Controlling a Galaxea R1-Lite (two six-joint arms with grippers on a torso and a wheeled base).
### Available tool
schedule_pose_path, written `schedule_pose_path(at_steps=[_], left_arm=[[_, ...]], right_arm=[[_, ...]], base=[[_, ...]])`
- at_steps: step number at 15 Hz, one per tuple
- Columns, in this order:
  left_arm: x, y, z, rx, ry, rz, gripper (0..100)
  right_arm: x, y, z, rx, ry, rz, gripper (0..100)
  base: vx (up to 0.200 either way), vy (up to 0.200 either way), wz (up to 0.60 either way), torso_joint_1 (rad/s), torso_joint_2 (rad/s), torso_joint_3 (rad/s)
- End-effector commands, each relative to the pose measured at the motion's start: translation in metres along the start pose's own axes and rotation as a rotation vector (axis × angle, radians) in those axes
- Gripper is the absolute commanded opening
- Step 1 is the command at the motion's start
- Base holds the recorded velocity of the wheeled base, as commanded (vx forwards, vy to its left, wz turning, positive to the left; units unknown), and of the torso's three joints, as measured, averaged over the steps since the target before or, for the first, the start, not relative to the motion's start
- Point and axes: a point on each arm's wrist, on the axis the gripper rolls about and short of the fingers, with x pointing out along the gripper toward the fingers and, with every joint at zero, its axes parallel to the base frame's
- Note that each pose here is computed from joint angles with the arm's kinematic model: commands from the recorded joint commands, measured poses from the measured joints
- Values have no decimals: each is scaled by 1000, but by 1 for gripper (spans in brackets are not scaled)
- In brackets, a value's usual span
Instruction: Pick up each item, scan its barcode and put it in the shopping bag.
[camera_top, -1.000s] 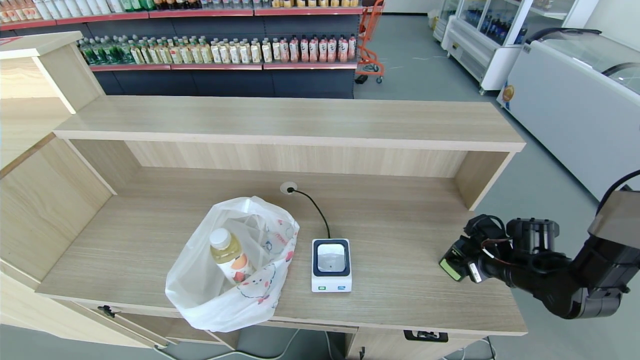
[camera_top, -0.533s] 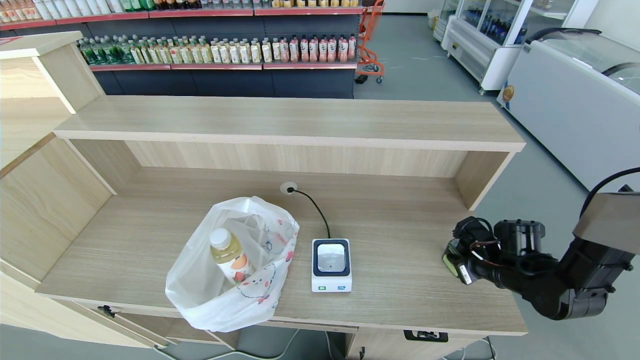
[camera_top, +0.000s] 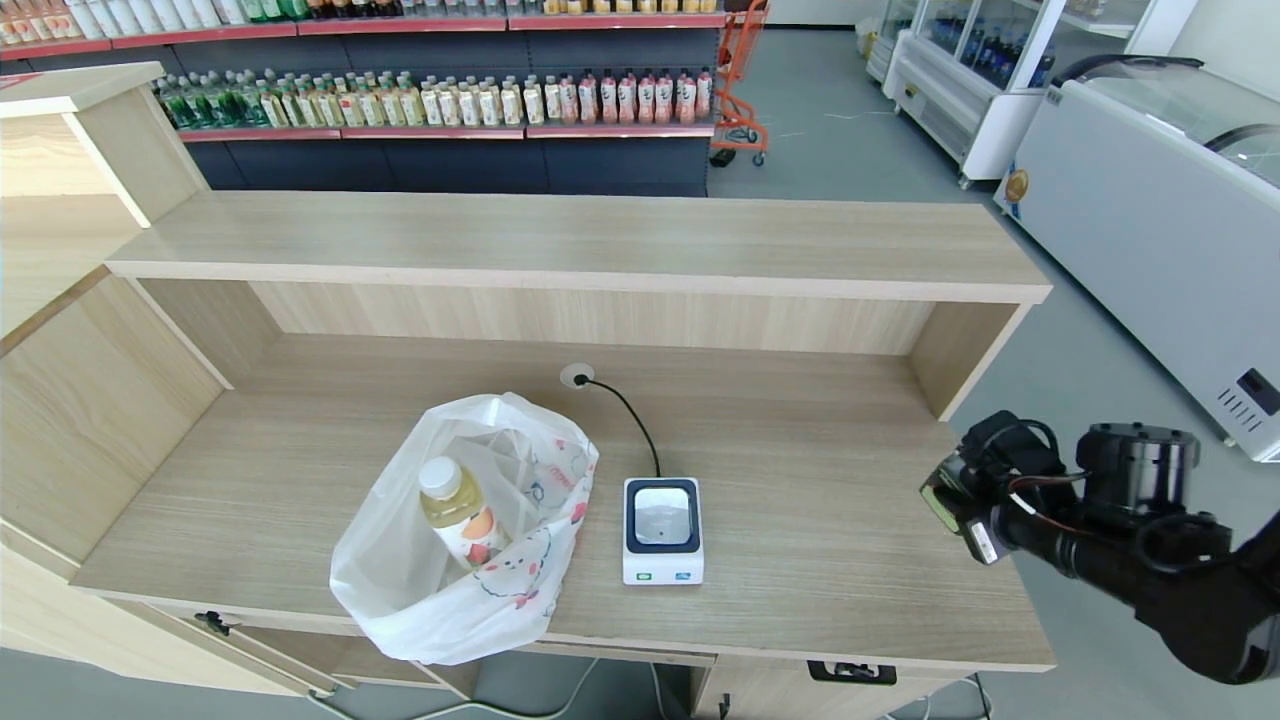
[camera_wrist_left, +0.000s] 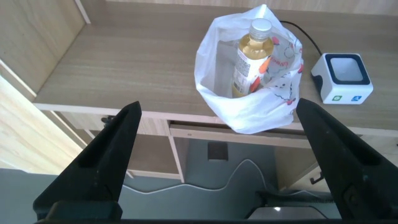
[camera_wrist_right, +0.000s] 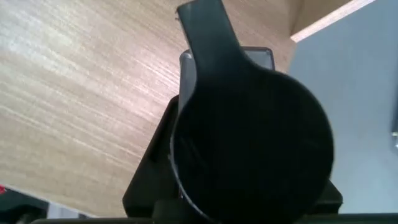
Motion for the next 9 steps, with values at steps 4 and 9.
schedule_pose_path(at_steps=[4, 9], left_arm=[[0, 0, 0, 0, 0, 0, 100], [0, 0, 0, 0, 0, 0, 100]], right_arm=[[-101, -32, 44, -488, -308, -108, 0], [-136, -14, 97, -1315, -1008, -292, 0]], base=[[0, 0, 0, 0, 0, 0], [0, 0, 0, 0, 0, 0]])
